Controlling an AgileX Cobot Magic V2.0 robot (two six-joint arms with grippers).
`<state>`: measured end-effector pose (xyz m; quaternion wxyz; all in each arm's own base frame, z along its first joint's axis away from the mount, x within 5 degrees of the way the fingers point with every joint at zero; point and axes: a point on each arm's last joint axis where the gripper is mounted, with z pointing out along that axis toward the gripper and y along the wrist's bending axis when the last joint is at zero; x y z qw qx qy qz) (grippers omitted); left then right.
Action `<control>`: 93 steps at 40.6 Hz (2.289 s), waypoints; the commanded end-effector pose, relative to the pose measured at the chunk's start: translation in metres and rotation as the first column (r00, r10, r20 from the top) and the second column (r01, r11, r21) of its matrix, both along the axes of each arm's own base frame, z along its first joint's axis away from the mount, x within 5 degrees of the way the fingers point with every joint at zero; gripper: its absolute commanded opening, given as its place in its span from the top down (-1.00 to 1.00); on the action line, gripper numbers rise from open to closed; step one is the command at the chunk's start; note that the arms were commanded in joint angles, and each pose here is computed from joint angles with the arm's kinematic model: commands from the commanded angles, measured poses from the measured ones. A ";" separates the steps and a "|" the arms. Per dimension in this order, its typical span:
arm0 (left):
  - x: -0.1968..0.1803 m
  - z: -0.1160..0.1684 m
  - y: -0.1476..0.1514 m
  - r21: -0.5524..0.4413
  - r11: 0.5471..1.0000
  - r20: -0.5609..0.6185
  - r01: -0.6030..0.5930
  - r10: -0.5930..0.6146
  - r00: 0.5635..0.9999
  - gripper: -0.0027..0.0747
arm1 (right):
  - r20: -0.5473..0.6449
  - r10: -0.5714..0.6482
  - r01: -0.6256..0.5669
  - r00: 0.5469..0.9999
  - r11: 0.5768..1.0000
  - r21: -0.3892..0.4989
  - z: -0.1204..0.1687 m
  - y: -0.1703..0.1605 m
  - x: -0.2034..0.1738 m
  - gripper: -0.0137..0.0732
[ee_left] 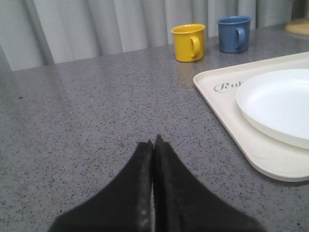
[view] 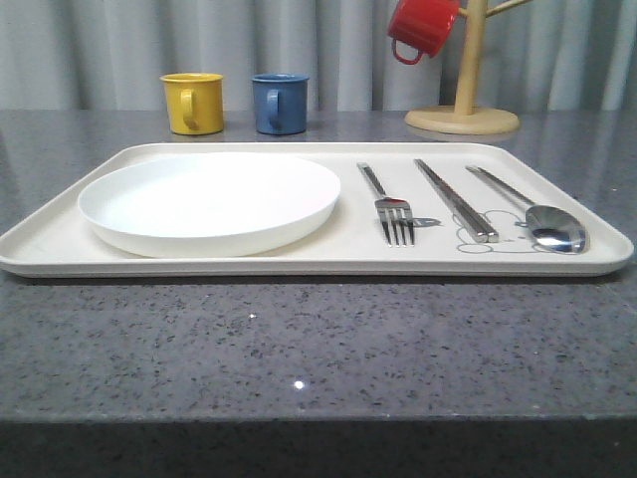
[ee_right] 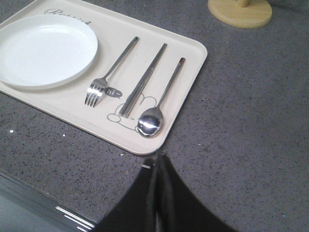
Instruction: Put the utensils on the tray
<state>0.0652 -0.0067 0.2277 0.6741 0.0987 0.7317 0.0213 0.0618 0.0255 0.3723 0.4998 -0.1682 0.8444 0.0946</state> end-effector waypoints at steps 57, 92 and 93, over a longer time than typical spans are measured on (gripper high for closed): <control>-0.012 -0.012 0.004 -0.104 0.994 0.215 -0.045 0.066 0.974 0.98 | 0.364 -0.153 0.142 0.919 0.988 0.056 -0.014 -0.016 -0.013 0.84; -0.012 -0.012 0.004 -0.104 0.994 0.215 -0.045 0.066 0.974 0.98 | 0.544 -0.366 0.299 0.755 0.931 0.212 -0.161 -0.025 -0.008 0.84; -0.012 -0.012 0.004 -0.104 0.994 0.215 -0.045 0.066 0.974 0.98 | 0.541 -0.371 0.297 0.755 0.929 0.223 -0.161 -0.025 -0.008 0.84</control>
